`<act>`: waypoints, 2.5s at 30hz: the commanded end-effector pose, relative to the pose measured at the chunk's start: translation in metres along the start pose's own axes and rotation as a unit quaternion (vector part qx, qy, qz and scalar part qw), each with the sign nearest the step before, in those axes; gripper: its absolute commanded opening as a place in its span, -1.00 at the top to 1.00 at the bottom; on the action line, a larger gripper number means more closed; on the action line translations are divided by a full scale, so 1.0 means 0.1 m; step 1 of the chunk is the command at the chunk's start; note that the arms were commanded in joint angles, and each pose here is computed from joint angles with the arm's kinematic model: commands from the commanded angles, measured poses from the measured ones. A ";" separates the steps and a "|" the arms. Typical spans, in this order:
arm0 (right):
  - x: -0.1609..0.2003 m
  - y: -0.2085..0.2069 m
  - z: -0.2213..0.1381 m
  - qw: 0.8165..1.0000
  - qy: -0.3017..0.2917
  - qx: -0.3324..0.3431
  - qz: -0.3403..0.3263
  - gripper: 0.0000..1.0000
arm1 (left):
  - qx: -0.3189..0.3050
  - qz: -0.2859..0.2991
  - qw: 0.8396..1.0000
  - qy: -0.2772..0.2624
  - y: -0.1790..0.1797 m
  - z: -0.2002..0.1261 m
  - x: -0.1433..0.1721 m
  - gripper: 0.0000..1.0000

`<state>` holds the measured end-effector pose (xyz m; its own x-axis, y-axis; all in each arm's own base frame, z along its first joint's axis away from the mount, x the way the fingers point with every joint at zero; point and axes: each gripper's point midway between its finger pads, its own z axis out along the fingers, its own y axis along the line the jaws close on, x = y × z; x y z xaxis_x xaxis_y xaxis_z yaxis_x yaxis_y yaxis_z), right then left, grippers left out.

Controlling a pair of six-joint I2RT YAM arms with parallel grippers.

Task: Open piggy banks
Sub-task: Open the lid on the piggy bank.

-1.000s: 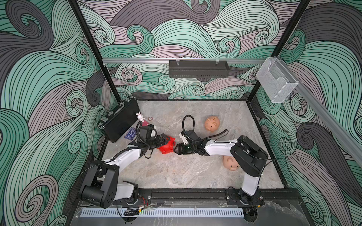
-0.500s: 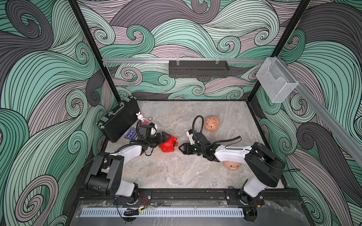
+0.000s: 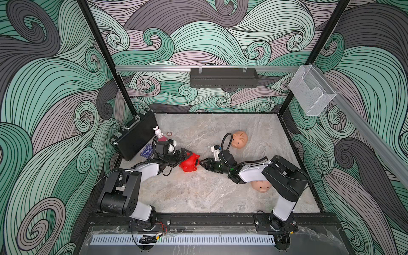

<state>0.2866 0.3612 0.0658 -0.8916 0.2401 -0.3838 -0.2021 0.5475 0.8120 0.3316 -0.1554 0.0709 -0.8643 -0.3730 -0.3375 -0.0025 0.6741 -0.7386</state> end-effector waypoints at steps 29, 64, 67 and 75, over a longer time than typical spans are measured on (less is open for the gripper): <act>0.02 0.23 0.21 0.992 0.005 -0.102 0.077 0.63 | -0.066 -0.050 0.995 0.063 0.44 0.01 0.43 -0.82; 0.14 0.29 0.31 0.990 0.018 -0.118 0.078 0.61 | -0.063 -0.047 0.995 0.065 0.43 0.01 0.42 -0.81; 0.12 0.30 0.34 0.990 0.020 -0.115 0.079 0.62 | -0.062 -0.046 0.995 0.065 0.42 0.01 0.42 -0.81; 0.12 0.27 0.38 0.992 0.025 -0.099 0.080 0.69 | -0.057 -0.045 0.995 0.068 0.41 0.02 0.43 -0.80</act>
<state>0.2804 0.4032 0.0699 -0.9378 0.2692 -0.2191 -0.1285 0.3171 0.9397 0.3318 -0.1505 0.0691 -0.8623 -0.3818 -0.3326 -0.0086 0.6677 -0.7443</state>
